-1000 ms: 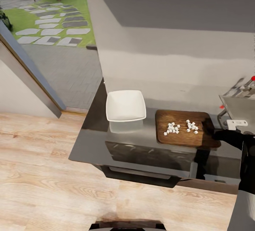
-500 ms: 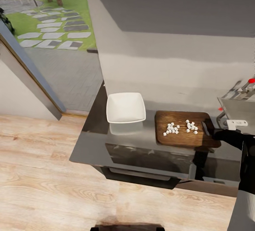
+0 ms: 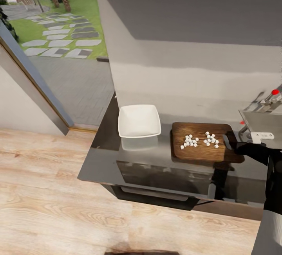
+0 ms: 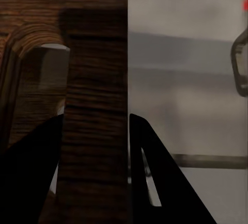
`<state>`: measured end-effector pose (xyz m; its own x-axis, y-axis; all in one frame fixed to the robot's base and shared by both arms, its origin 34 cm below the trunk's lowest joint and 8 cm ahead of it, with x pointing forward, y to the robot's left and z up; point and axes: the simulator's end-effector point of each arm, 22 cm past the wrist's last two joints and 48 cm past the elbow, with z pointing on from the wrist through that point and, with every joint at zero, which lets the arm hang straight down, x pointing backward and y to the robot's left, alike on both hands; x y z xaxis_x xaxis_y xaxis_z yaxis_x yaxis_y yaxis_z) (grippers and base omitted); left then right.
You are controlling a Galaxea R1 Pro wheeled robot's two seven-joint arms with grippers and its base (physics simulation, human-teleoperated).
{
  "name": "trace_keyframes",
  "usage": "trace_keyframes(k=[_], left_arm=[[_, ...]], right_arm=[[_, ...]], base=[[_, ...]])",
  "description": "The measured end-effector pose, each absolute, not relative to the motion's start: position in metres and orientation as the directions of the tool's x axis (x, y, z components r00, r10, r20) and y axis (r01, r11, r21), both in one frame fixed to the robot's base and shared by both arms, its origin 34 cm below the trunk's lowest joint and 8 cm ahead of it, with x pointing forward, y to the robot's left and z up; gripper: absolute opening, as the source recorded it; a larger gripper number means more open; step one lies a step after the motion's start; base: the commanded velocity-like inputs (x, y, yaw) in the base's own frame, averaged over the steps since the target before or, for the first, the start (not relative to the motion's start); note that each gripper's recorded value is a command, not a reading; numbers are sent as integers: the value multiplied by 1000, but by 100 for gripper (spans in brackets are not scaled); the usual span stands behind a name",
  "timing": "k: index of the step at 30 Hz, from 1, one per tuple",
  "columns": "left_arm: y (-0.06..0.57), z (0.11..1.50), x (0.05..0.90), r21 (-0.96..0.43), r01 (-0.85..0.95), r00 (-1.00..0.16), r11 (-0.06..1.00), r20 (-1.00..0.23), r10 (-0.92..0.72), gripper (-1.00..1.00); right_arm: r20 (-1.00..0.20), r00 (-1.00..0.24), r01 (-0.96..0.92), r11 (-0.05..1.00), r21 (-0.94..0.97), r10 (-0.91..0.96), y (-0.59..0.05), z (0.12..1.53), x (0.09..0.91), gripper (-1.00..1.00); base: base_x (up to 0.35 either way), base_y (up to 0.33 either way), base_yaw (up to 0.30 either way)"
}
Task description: In the kitchen, take the Vidalia onion out of the sink, dice it on the chopping board with the paring knife, put the diced onion into the bowl on the countertop, then place both the paring knife and the chopping board into the sink.
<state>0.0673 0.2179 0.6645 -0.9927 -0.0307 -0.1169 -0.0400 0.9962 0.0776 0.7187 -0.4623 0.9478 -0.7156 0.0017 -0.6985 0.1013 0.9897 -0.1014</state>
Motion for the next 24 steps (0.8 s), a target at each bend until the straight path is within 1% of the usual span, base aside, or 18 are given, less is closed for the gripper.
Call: trace_keyframes(k=[24], left_arm=[[218,663,80,76,-43,-988,996,-154,-31,100]], right_arm=[[-725,-689,105,990,-97,2,-462,971,720,-100]], base=[[0,0,0]])
